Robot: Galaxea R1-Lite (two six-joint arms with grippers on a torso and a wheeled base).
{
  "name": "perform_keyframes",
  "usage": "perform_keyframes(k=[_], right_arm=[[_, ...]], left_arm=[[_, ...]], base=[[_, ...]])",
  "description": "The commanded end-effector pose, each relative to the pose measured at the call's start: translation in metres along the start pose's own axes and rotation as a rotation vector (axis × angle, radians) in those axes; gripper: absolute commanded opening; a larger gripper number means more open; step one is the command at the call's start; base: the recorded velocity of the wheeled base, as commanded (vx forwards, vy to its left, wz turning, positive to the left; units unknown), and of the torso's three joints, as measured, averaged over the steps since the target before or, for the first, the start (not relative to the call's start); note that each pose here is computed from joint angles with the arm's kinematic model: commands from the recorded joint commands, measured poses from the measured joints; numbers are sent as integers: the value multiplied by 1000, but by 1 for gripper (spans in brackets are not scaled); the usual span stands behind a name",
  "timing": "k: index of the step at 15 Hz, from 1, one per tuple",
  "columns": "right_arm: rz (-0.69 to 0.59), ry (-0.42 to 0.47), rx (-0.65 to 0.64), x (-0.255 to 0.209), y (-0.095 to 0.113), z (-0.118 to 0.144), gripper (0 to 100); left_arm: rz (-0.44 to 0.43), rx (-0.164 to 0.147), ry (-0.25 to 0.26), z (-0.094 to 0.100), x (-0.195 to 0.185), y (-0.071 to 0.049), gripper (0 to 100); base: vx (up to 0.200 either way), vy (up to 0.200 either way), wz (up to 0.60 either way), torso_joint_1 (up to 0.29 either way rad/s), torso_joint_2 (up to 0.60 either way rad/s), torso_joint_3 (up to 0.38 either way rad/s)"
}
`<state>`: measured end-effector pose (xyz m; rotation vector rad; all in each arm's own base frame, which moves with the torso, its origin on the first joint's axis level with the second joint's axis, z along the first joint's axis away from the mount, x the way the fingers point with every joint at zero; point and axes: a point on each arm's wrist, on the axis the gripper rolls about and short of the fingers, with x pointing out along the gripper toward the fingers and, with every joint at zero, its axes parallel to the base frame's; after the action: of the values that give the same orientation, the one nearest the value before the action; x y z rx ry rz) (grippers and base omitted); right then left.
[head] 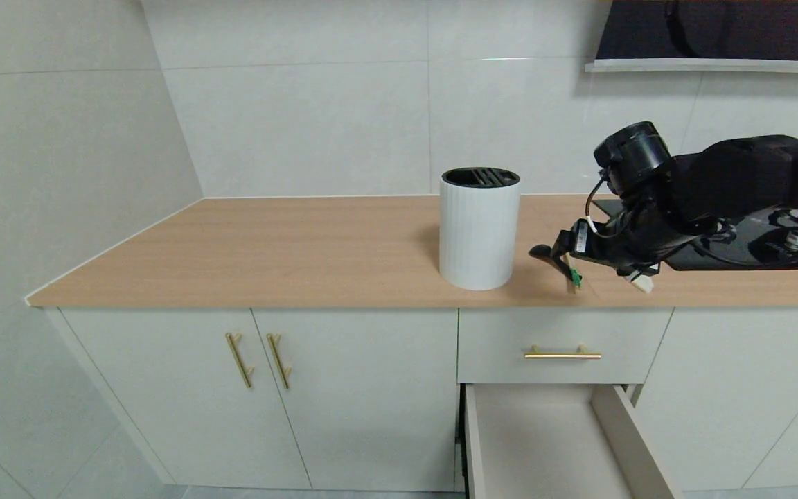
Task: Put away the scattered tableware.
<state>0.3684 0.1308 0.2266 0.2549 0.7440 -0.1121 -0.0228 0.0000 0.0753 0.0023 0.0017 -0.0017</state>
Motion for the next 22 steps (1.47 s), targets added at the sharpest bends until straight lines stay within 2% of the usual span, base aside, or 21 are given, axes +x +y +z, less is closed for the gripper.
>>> perform_keyframes(k=[1, 3, 7, 15, 22], right_arm=[[-49, 42, -3, 33, -1, -6, 100], [-124, 59, 10, 60, -11, -9, 100], [-131, 48, 33, 87, -11, -8, 100], [-112, -9, 71, 98, -13, -2, 100], [-117, -1, 69, 107, -13, -6, 100]], left_arm=[[0, 1, 0, 0, 0, 0, 100], [0, 1, 0, 0, 0, 0, 100], [0, 1, 0, 0, 0, 0, 100], [0, 1, 0, 0, 0, 0, 100], [0, 1, 1, 0, 0, 0, 100]], base=[[0, 0, 0, 0, 0, 0], [0, 0, 0, 0, 0, 0], [0, 0, 0, 0, 0, 0], [0, 0, 0, 0, 0, 0], [0, 0, 0, 0, 0, 0]])
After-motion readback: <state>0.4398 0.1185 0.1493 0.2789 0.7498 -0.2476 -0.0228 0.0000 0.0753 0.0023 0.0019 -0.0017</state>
